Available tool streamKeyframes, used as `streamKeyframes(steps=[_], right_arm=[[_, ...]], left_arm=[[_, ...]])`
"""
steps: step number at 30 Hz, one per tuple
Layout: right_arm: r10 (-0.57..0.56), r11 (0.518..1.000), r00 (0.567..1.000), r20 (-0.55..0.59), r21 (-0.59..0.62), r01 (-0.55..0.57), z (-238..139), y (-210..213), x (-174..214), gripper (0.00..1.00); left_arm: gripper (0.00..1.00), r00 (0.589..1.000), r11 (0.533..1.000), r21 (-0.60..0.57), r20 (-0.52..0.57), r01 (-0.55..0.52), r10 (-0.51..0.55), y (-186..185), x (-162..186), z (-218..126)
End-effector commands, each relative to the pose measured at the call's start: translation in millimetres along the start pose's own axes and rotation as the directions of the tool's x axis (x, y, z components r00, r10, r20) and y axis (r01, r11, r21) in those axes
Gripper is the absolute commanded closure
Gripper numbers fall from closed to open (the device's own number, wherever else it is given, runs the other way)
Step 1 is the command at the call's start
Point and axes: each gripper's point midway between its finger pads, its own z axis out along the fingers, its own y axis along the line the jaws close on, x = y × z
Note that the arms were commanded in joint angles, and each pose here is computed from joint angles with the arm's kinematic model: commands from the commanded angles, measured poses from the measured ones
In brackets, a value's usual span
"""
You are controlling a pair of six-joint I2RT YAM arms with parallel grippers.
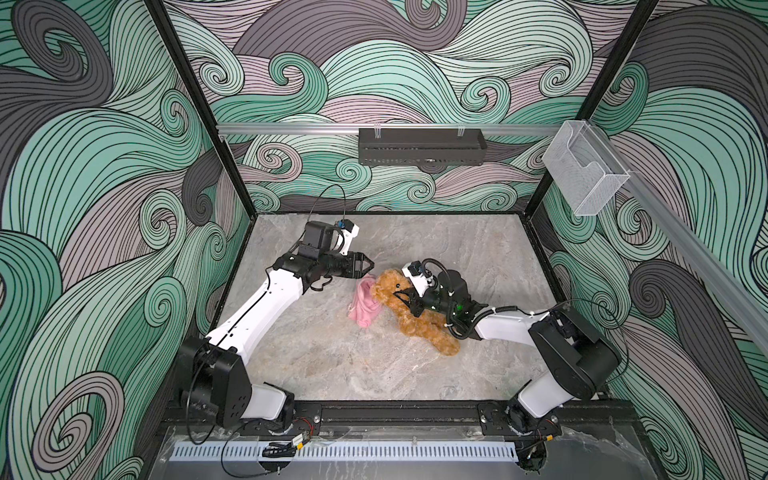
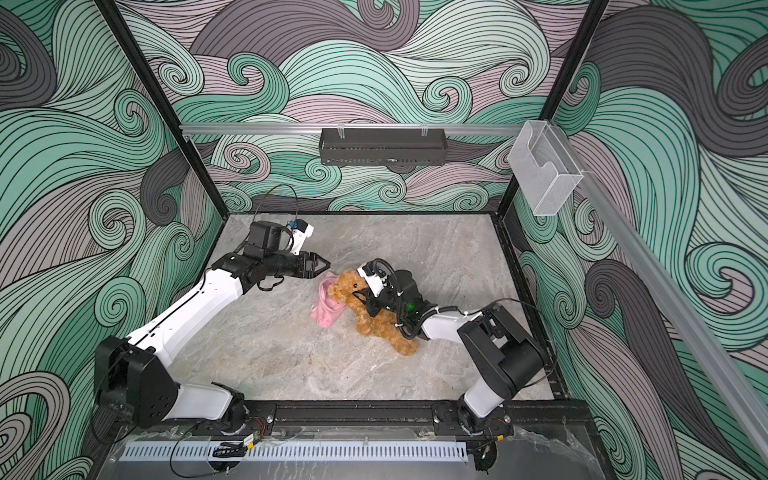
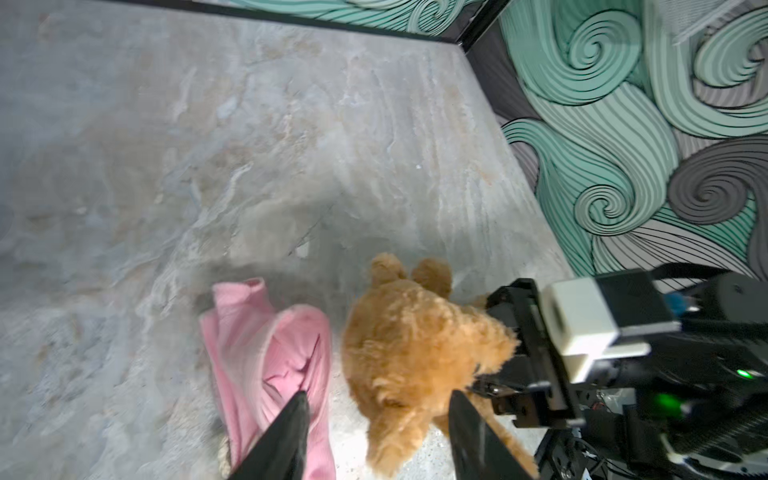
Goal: Dress the teddy bear
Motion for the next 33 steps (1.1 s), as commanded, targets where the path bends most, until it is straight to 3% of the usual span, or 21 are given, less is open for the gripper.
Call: streamKeyframes(steps=[1, 9, 14, 21, 28, 33], right_arm=[[0.001, 0.996, 0.997, -0.082, 0.087, 0.007, -0.8, -16.8, 7.2, 0.86], [0.113, 0.985, 0.982, -0.15, 0.148, -0.091, -21.3, -18.0, 29.6, 0.85], [0.128, 0.986, 0.979, -0.157, 0.128, -0.108, -20.9, -13.9, 30.0, 0.84], [0.097, 0.992, 0.981, -0.169, 0.1, -0.081, -23.6, -8.4, 26.9, 0.84], [0.097, 0.993, 0.977, -0.188, 0.092, -0.081, -24.7, -6.3, 32.7, 0.84], [0.071, 0.995, 0.975, -0.211, 0.08, -0.055, -26.0, -4.7, 32.5, 0.84]], left_arm=[[0.48, 0.984, 0.991, -0.028, -0.123, 0.13, -0.132, 15.6, 22.5, 10.5], [0.41, 0.963, 0.97, -0.187, -0.193, 0.153, -0.189, 39.8, 72.1, 29.2], [0.42, 0.947, 0.949, -0.284, -0.241, 0.14, -0.212, 57.3, 83.2, 46.8], [0.58, 0.939, 0.937, -0.311, -0.244, 0.16, -0.242, 70.8, 80.6, 68.7], [0.68, 0.946, 0.942, -0.276, -0.201, 0.193, -0.253, 71.0, 71.3, 77.0], [0.85, 0.953, 0.951, -0.247, -0.187, 0.188, -0.237, 71.1, 61.4, 80.6]])
